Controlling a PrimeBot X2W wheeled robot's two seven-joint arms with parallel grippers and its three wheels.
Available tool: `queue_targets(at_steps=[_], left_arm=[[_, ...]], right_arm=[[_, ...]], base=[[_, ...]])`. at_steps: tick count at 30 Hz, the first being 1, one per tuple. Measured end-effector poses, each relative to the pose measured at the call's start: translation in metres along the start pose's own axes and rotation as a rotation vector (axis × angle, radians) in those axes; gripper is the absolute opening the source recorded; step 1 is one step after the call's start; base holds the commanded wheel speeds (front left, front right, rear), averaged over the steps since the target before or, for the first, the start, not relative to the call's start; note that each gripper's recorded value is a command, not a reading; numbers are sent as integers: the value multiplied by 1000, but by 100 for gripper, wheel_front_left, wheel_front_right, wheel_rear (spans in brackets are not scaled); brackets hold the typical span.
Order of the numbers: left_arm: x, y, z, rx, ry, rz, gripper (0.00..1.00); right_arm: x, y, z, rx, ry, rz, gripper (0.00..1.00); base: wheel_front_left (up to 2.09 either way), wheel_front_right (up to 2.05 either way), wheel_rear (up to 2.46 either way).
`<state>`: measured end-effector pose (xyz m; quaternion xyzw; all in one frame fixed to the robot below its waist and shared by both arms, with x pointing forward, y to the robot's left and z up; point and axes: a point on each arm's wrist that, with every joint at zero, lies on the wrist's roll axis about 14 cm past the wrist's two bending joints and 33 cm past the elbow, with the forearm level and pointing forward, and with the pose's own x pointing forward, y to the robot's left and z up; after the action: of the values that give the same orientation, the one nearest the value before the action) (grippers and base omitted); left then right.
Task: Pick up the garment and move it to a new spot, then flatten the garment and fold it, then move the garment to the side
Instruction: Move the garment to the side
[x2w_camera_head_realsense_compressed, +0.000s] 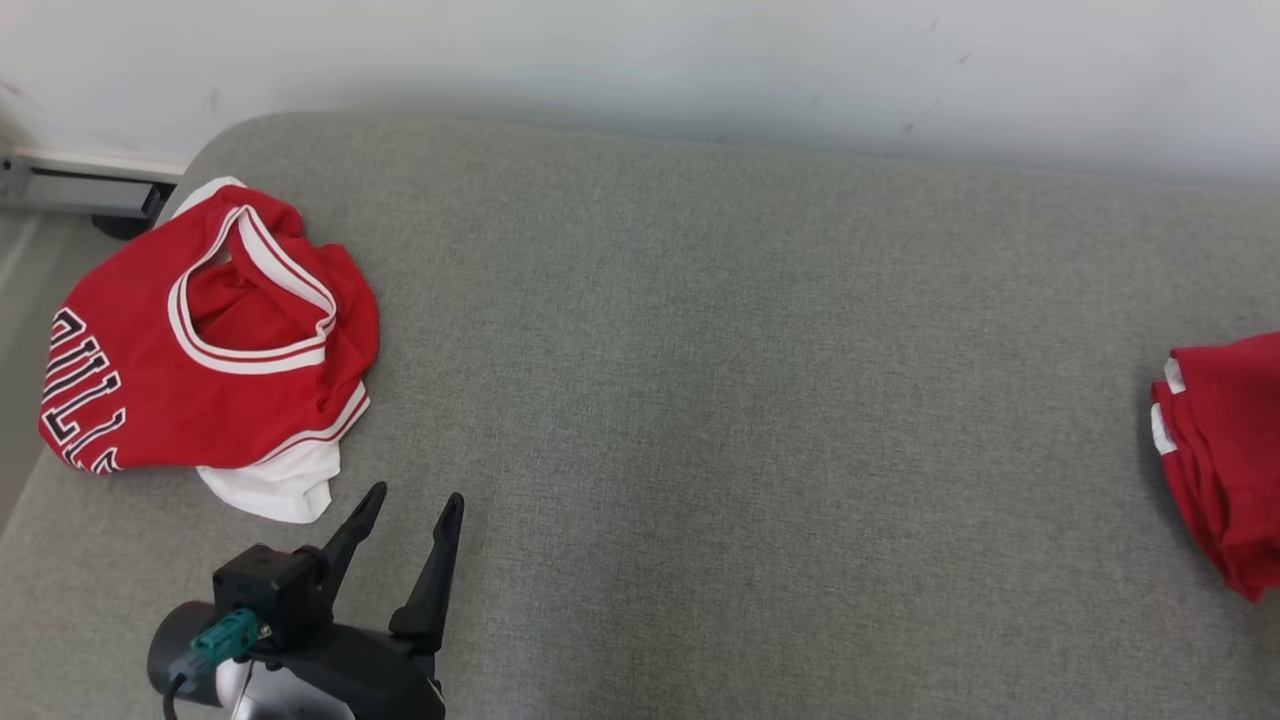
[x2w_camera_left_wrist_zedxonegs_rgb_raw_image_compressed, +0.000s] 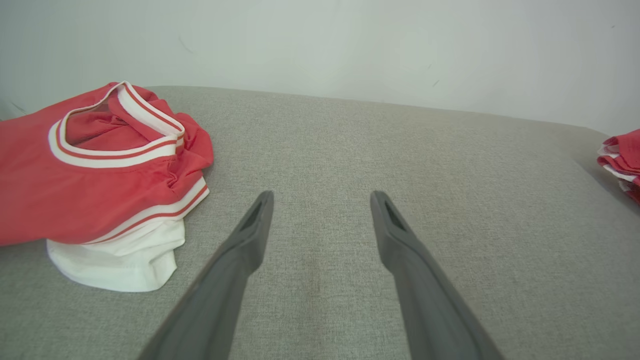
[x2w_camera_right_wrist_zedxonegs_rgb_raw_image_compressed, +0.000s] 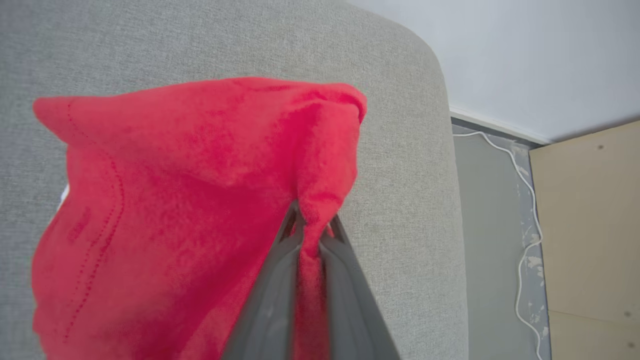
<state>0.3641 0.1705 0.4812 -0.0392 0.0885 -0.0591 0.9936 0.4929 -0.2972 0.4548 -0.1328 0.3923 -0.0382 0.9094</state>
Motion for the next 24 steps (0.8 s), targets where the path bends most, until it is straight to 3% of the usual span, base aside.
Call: queue_targets(at_steps=[3,5,14,21,24], left_arm=[[3,4,-2,0,8,10,100],[6,5,0,3,5,12,100],[10,9,-2,3,16,23,100],[8,11,-4,6,22,29,100],[6,9,-1,8,9,27,100]], right_arm=[[8,3,1,-59,-7,-13,0],[13,6,4,-87,-20,-19,100],[23,11,19,-123,-84,-49,100],[15,34,38,-113,-178,-1,100],[2,51,57,-93,-286,41,100]], base=[[0,0,0],[0,0,0],[0,0,0],[0,0,0],[0,0,0]])
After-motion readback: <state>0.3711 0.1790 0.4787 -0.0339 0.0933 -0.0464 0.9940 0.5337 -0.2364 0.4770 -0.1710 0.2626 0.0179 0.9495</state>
